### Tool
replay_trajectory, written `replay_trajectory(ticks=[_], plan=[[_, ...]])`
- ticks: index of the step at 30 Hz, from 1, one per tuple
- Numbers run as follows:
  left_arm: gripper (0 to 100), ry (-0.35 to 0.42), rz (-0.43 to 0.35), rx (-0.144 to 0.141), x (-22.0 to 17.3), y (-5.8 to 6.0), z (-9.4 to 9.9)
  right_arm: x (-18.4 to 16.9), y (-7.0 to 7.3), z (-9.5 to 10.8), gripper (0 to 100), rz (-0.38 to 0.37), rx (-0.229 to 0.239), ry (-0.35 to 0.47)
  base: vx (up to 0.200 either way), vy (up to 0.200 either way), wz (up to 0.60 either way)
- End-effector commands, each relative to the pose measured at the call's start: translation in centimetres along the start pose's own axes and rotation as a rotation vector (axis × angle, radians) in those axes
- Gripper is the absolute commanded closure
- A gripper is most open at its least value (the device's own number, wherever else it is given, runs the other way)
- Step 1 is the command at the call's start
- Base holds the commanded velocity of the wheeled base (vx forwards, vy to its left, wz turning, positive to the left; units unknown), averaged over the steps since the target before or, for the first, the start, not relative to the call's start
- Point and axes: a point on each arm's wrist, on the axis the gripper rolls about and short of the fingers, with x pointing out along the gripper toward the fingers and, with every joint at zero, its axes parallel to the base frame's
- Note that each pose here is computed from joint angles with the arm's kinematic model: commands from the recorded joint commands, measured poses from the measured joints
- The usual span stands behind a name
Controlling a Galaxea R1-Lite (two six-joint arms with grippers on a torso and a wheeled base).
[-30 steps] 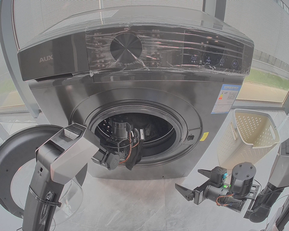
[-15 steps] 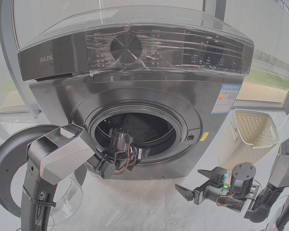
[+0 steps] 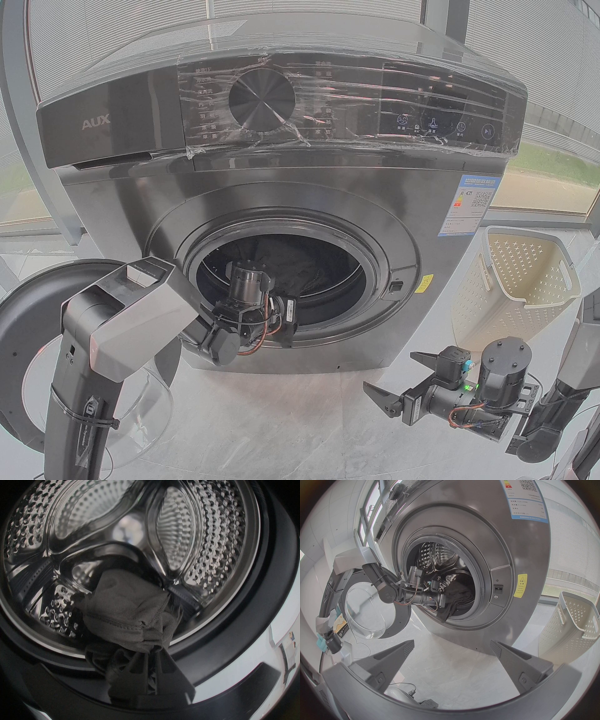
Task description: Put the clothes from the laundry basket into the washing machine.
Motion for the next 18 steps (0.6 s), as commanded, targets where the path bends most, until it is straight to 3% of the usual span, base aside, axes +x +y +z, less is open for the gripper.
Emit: replay_trajectory(ticks=[1,2,6,12,18], plan=[[100,-0.077,-0.01,-0.038,0.5,-0.4,2.0,0.1,0.0,0.0,0,0.001,0.0,0.001,0.0,0.0,0.0],[100,-0.113,-0.017,-0.067,0.8,-0.6,2.9,0.1,0.0,0.0,0,0.001,0.0,0.001,0.0,0.0,0.0],[100,-0.221,0.0,-0.107,2.0,-0.7,4.6,0.0,0.0,0.0,0,0.001,0.0,0.0,0.0,0.0,0.0],[100,-0.326,0.039,-0.131,3.9,0.0,5.5,0.0,0.0,0.0,0,0.001,0.0,0.0,0.0,0.0,0.0],[100,-0.308,0.042,-0.127,4.0,-0.1,4.7,0.0,0.0,0.0,0,0.009,0.001,-0.001,0.0,0.0,0.0]])
